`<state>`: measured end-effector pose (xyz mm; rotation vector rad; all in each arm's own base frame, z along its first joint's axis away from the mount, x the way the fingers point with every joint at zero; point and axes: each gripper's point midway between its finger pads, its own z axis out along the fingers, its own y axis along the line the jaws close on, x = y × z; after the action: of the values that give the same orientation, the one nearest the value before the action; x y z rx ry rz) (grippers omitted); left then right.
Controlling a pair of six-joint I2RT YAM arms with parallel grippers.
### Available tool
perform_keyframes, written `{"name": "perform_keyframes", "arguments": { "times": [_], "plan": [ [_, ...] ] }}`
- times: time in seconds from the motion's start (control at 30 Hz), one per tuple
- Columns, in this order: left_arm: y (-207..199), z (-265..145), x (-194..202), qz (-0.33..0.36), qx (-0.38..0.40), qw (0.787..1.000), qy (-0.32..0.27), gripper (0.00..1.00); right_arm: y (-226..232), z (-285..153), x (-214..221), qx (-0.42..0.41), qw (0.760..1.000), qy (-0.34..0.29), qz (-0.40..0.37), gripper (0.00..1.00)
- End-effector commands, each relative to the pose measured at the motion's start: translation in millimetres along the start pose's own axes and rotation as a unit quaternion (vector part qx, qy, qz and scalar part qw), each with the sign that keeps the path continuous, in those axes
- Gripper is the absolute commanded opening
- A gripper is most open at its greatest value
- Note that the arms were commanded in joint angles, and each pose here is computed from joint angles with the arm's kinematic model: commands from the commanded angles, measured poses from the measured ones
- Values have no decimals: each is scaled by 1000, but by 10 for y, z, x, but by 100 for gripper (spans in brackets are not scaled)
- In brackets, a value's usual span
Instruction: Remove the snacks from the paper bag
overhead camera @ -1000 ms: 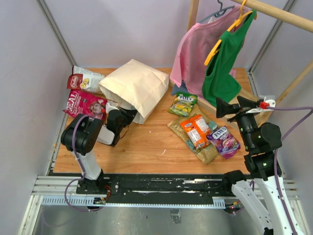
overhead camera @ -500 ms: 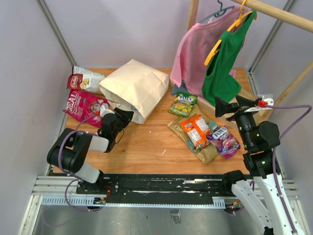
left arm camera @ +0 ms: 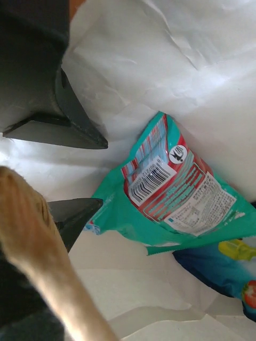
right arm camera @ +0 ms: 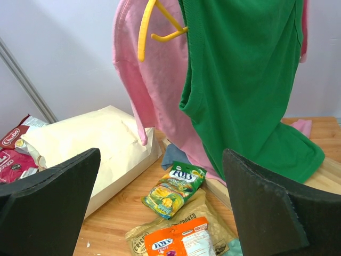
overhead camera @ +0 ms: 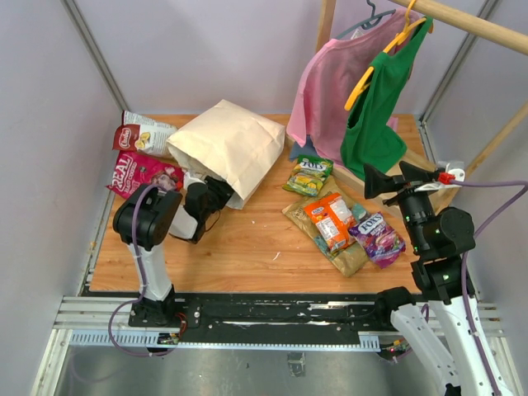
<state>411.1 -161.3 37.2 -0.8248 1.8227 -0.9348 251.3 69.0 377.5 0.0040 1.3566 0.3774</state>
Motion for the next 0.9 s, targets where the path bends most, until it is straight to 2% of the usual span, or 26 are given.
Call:
{"name": "perform_keyframes", "arguments": {
  "times": [0.0, 0.7, 0.87],
  "plan": [
    [-143, 92, -74, -2, 21, 1000, -10, 46, -12, 2, -72, 3, 1000, -12, -4, 98],
    [152, 331, 42, 5, -29, 1000, 7, 42, 28, -12, -95, -6, 1000, -14, 1, 98],
    [215, 375, 56, 8, -43, 999, 9, 34, 33, -21, -107, -8, 1000, -16, 2, 98]
  ]
}}
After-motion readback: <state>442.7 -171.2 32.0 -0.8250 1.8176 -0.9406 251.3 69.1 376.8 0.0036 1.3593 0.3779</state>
